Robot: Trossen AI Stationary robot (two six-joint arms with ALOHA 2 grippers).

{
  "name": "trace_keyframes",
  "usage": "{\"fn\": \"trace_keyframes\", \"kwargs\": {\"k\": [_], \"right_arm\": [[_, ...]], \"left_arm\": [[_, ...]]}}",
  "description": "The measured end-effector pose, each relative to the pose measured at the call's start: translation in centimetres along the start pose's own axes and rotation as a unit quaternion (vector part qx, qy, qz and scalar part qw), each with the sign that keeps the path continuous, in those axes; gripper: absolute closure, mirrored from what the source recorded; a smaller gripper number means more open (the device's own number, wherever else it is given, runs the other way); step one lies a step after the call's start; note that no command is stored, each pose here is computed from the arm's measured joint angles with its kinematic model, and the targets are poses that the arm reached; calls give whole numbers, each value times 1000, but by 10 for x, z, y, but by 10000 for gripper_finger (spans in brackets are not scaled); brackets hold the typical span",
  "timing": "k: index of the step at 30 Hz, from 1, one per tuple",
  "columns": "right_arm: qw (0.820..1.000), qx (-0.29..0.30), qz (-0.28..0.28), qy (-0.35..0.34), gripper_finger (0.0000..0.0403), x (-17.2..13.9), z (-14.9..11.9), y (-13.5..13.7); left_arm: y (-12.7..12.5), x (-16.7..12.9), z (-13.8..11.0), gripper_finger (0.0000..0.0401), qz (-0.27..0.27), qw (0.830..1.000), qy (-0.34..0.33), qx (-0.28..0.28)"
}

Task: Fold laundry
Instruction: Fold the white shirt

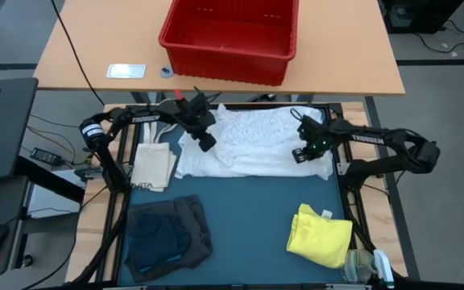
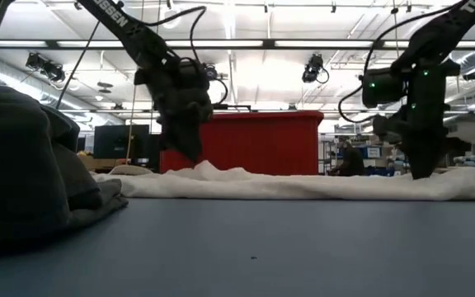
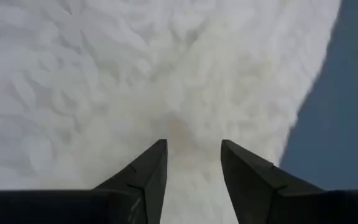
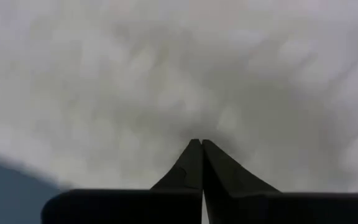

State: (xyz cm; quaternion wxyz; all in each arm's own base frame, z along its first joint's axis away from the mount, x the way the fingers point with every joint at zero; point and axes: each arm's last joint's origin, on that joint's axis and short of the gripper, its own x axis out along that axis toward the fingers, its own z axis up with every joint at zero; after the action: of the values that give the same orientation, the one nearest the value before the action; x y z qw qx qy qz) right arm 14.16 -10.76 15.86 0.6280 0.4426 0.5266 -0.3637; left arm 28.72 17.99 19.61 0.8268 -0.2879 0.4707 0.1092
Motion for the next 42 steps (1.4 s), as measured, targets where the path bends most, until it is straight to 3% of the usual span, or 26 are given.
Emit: {"fn": "trace_keyframes", "kwargs": {"k": [5,10,14,17,20,25,28,31,35,39,42], "right_arm": [[999,-29,7,28,400,-2,-18,11],[996,-47,-28,71,400,11,-49,11],[995,-55,-40,68,396,7,-66,15],[998,-64,-3,25,377,-10,-65,26],[992,-90,76,-41,344,-34,-56,43],[949,-183,190,-171,292,-51,-32,81],[908,-262,224,-239,274,-38,-16,109],[864,-325,253,-289,262,-23,-7,135],[833,-387,246,-309,251,-6,1,168],[804,-465,216,-302,236,13,7,206],[797,-497,179,-293,221,27,12,227]], "left_arm": [[-11,7,-19,246,-8,997,78,27],[-29,37,-71,255,-27,981,182,65],[-42,47,-89,269,-30,979,197,33],[-56,45,-91,280,-28,979,201,33],[-72,29,-78,286,-29,985,161,58],[-80,-9,-56,287,2,986,69,151],[-77,-27,-46,287,23,977,21,210],[-67,-30,-43,287,38,975,11,218],[-62,-32,-40,278,43,976,4,215],[-62,-32,-40,235,44,975,6,215],[-61,-32,-41,194,59,975,7,214]]}}
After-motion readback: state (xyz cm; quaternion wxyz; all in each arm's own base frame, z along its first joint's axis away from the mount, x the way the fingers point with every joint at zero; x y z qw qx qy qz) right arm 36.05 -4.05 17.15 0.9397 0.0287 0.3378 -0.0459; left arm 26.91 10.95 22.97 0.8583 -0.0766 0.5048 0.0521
